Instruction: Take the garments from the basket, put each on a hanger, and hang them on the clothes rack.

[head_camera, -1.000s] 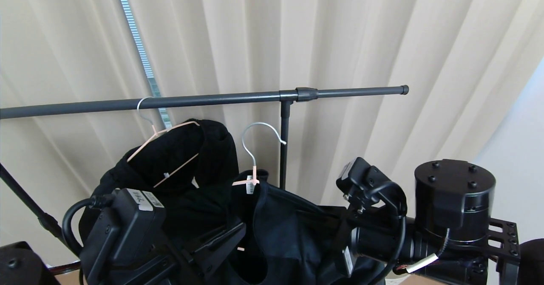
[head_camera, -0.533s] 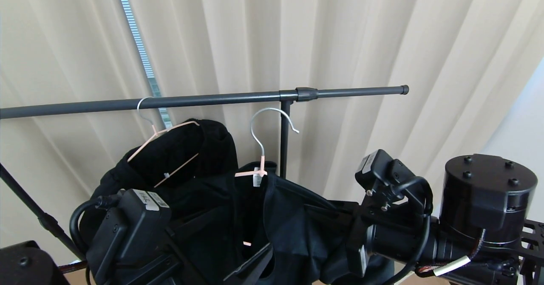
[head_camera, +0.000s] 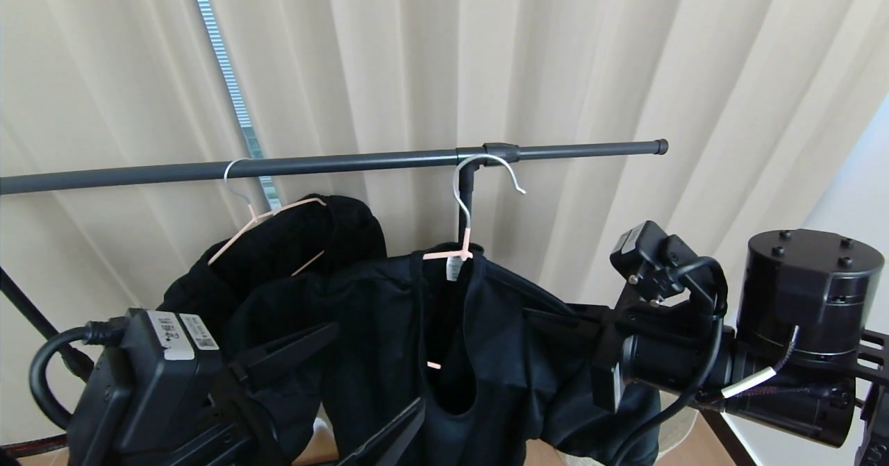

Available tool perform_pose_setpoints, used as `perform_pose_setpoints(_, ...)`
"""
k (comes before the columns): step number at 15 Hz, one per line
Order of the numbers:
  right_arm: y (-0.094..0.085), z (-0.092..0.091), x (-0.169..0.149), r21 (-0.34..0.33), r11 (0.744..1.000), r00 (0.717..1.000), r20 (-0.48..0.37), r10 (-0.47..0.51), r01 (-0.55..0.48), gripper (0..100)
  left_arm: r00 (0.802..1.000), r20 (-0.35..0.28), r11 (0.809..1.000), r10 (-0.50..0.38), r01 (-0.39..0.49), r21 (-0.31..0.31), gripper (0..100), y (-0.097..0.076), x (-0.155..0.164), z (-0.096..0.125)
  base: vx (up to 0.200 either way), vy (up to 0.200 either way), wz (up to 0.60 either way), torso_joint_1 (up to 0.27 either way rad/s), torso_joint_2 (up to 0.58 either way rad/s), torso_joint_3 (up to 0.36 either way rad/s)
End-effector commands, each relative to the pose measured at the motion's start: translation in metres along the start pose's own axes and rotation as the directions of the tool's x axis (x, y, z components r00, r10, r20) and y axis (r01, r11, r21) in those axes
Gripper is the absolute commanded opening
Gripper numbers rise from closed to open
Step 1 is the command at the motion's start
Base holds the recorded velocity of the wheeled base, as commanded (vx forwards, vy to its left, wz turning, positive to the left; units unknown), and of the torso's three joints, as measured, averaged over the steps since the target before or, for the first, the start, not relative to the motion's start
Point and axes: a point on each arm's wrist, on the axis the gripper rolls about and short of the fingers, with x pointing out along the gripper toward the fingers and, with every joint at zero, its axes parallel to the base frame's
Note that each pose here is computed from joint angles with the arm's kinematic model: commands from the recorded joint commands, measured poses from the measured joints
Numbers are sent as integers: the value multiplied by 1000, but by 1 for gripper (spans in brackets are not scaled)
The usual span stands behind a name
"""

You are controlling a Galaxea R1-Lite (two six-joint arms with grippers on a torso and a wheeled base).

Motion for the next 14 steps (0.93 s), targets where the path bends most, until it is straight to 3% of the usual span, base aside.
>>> perform_pose_setpoints(1, -15, -2, -6, -13, 1000, 1000, 3, -20, 20, 0, 999, 40, 999, 36, -35, -12, 100, 9, -10, 14, 0, 0, 0, 0, 0, 0)
perform_pose_setpoints(3, -23, -3, -16, -42, 999, 1000, 14, 11, -10, 0, 997, 29, 998, 68, -67, -15, 100, 20, -17, 21, 0, 0, 0, 0, 0, 0)
perform_pose_setpoints(7, -45, -6, -34, -82, 995, 998, 39, 52, -48, 0, 999, 19, 997, 46, -45, -62, 100, 74, -32, 23, 0, 0, 0, 0, 0, 0)
perform_pose_setpoints(9, -49, -7, -37, -78, 994, 996, 45, 80, -76, 0, 999, 5, 990, 35, -34, -133, 100, 88, -33, 21, 0, 0, 0, 0, 0, 0)
perform_pose_setpoints(12, -55, -8, -38, -73, 995, 996, 48, 77, -73, 0, 998, -30, 985, -46, 41, -170, 100, 98, -35, 11, 0, 0, 0, 0, 0, 0)
perform_pose_setpoints(14, -59, -8, -42, -69, 989, 989, 61, 135, -131, 0, 996, -70, 980, -60, 45, -196, 100, 104, -31, 3, 0, 0, 0, 0, 0, 0)
